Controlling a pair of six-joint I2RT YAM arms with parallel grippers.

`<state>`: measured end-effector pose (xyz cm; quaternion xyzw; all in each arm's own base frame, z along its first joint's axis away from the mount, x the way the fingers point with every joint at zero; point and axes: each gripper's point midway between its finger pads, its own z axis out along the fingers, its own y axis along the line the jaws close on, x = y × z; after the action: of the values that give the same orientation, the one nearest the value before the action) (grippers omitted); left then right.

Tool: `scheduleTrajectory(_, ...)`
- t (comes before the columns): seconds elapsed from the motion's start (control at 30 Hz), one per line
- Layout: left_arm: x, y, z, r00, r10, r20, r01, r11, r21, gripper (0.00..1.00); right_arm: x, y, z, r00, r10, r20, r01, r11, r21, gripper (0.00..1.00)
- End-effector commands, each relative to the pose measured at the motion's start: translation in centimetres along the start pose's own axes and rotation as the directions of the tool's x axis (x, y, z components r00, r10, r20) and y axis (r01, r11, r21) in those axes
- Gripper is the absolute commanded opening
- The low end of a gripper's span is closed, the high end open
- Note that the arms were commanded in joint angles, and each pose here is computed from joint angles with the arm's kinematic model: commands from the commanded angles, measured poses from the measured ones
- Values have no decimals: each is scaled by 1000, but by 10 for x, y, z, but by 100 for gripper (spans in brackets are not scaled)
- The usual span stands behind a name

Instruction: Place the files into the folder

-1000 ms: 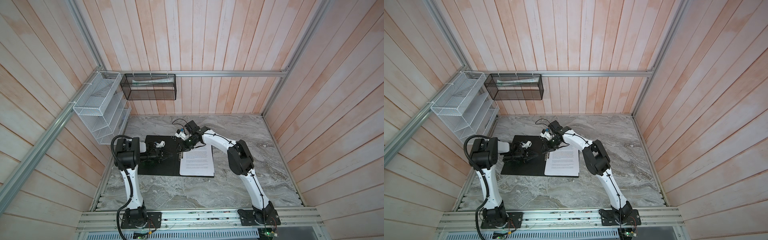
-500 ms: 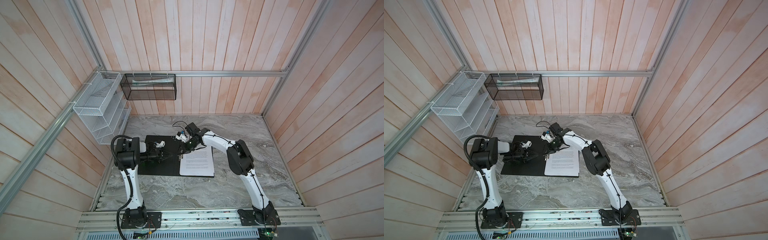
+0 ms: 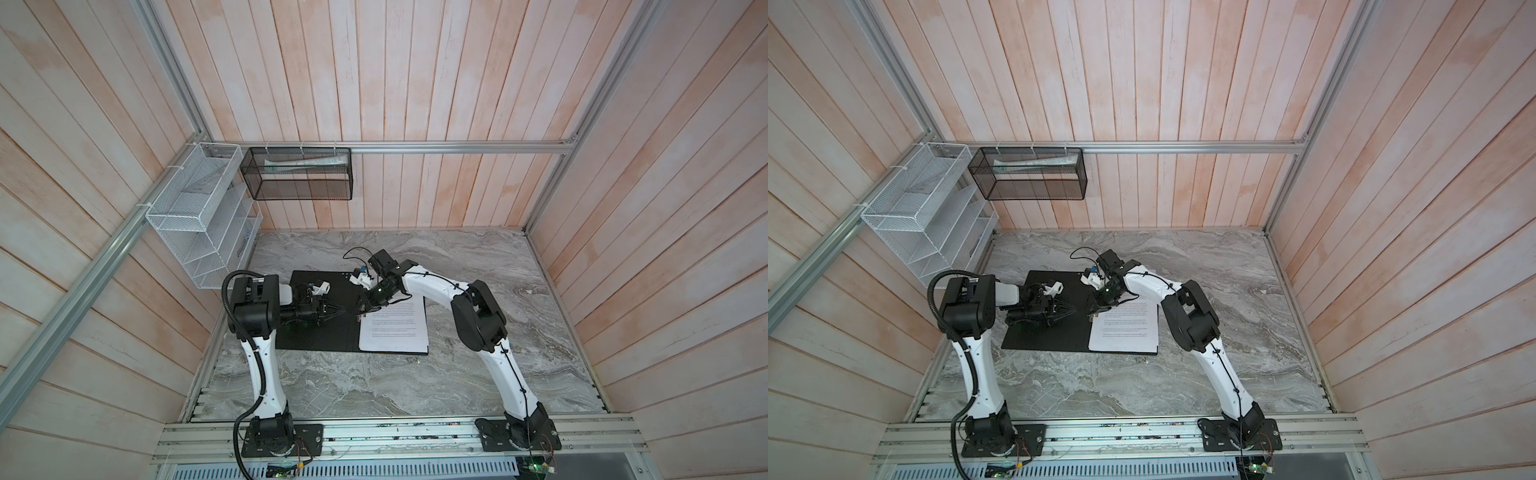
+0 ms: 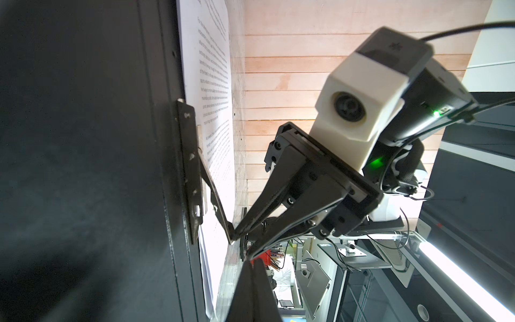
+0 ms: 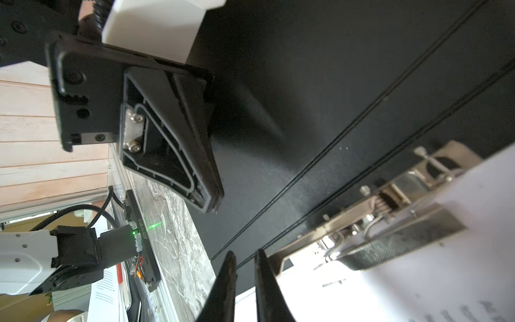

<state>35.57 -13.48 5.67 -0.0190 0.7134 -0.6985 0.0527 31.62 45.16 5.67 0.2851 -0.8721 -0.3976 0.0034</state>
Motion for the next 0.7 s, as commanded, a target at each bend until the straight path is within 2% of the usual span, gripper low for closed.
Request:
scheduleTrajectory(0.0, 26, 48, -2, 993, -110, -33, 106, 988, -111, 0, 42, -25, 14, 988, 87, -124, -75, 992, 100, 17)
scheduleTrajectory(0.67, 26, 49, -3, 993, -109, -31, 105, 988, -110, 0, 66, -51, 33, 978, 143, -152, -128, 986, 104, 16)
